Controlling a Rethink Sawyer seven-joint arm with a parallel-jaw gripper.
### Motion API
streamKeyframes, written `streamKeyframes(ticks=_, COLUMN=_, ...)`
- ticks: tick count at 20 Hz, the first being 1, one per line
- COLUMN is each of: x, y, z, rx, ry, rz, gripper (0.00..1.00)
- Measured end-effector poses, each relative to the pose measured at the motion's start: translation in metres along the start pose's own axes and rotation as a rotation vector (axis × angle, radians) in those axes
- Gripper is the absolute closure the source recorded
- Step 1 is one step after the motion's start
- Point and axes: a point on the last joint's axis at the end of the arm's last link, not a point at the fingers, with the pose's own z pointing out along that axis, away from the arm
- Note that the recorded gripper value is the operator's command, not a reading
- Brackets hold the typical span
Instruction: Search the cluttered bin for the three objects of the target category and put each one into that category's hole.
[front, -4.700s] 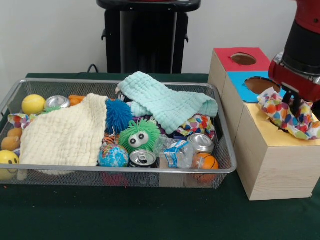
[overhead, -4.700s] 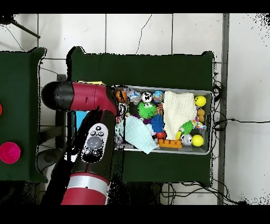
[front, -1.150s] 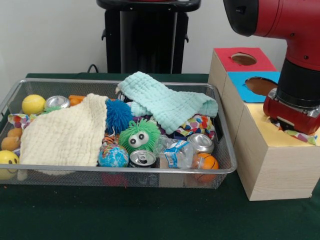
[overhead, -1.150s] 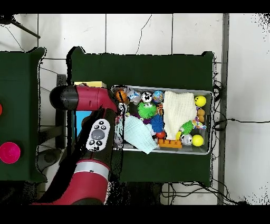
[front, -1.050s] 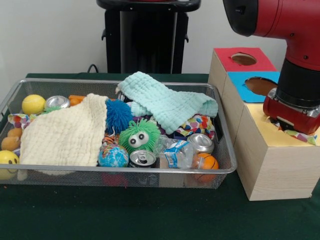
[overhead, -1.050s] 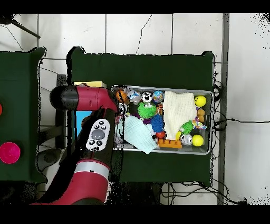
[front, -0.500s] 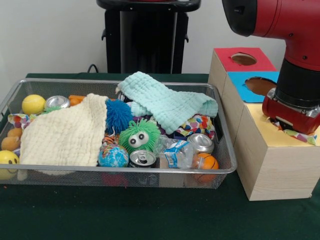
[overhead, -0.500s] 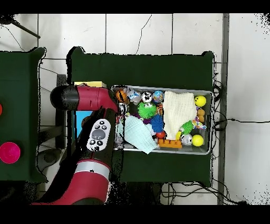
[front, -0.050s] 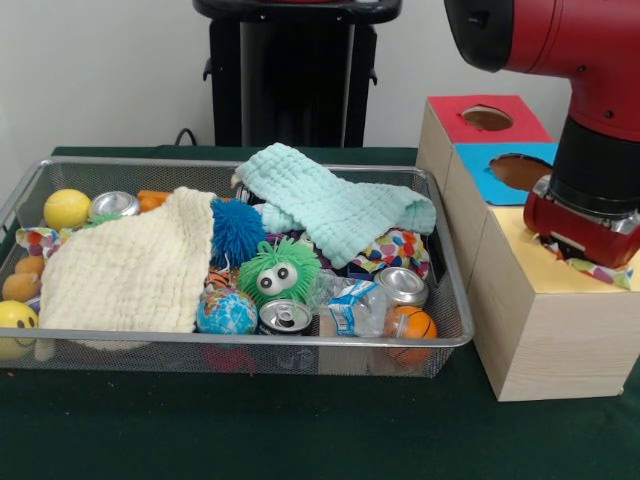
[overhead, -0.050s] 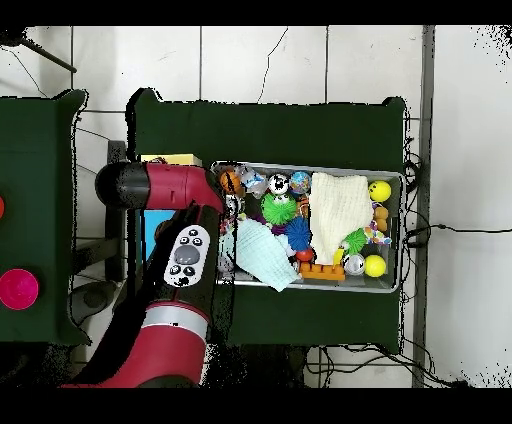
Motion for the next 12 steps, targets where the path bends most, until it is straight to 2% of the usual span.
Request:
streamKeyframes(ticks=7, x=-0.007, y=-0.008, z=-0.013, rx=0.037, ry=0.045, rz=0.019, gripper=1.00)
streamKeyframes(ticks=12, x=-0.006, y=-0.015, z=-0.046, rx=0.082, ry=0.086, rz=0.013, gripper=1.00)
